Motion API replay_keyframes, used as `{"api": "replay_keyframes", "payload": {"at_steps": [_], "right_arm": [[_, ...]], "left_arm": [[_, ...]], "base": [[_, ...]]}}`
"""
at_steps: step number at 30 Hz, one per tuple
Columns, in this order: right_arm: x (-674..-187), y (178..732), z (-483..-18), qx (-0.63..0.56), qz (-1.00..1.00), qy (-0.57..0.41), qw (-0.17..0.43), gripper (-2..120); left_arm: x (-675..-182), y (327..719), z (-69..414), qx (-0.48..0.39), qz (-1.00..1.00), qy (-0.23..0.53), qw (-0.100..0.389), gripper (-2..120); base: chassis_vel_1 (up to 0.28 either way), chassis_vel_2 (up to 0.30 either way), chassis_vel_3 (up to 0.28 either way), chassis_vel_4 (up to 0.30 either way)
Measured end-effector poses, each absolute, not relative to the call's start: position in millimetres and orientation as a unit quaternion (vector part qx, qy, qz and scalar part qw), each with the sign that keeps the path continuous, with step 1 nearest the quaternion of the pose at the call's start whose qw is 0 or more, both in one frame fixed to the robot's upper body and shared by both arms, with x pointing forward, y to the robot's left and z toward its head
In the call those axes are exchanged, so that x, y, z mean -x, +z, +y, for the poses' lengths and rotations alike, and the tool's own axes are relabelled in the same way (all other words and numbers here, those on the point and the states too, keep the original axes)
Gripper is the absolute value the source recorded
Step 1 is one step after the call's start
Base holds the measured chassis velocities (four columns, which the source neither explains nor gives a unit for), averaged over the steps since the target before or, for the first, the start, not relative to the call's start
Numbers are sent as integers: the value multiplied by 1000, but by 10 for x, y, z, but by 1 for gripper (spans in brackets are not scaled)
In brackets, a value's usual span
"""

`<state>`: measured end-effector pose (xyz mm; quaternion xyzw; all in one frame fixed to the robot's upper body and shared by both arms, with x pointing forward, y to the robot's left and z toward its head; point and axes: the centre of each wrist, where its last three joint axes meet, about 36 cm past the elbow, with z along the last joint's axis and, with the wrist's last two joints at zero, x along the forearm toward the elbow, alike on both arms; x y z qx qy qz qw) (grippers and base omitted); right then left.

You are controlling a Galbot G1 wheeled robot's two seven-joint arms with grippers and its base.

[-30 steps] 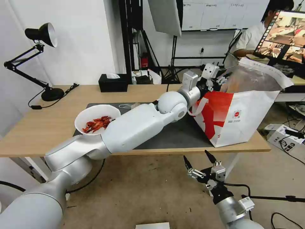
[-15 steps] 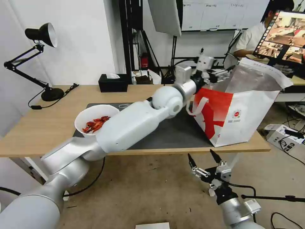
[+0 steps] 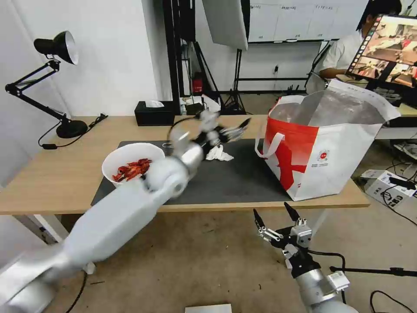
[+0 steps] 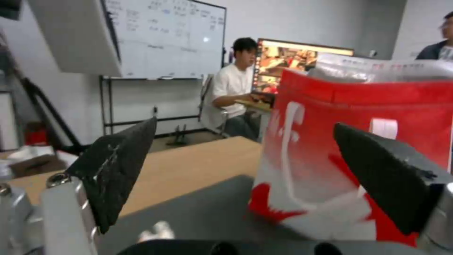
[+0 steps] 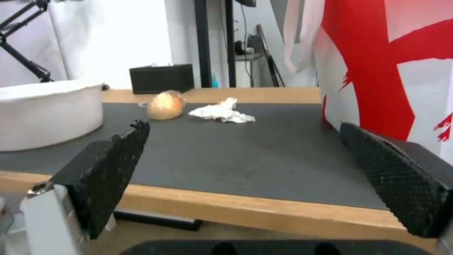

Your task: Pick up the trash from the table and place it into the takeout bag.

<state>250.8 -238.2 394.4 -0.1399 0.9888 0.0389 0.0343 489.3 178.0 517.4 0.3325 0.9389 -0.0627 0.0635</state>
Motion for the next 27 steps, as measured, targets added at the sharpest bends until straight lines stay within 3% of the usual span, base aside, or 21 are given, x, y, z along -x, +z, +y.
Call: {"api": "replay_keyframes", "payload": {"at_steps": [9,18,27], "right_arm": [[-2454,3862,-2309,147,988,40,28,100],[-2392,3713,-2273,149,988,33,24,100],[-2284,3567,-2289,154,988,13,13,100]], "left_arm": [[-4191,4848,2414,-291,954,-15,70,100],[-3717,4562,2627,-258,964,6,64,100],[-2705,3712,2920,-149,989,17,13,100]], "base": [[0,0,0,0],[0,0,0,0],[0,0,0,0]]}}
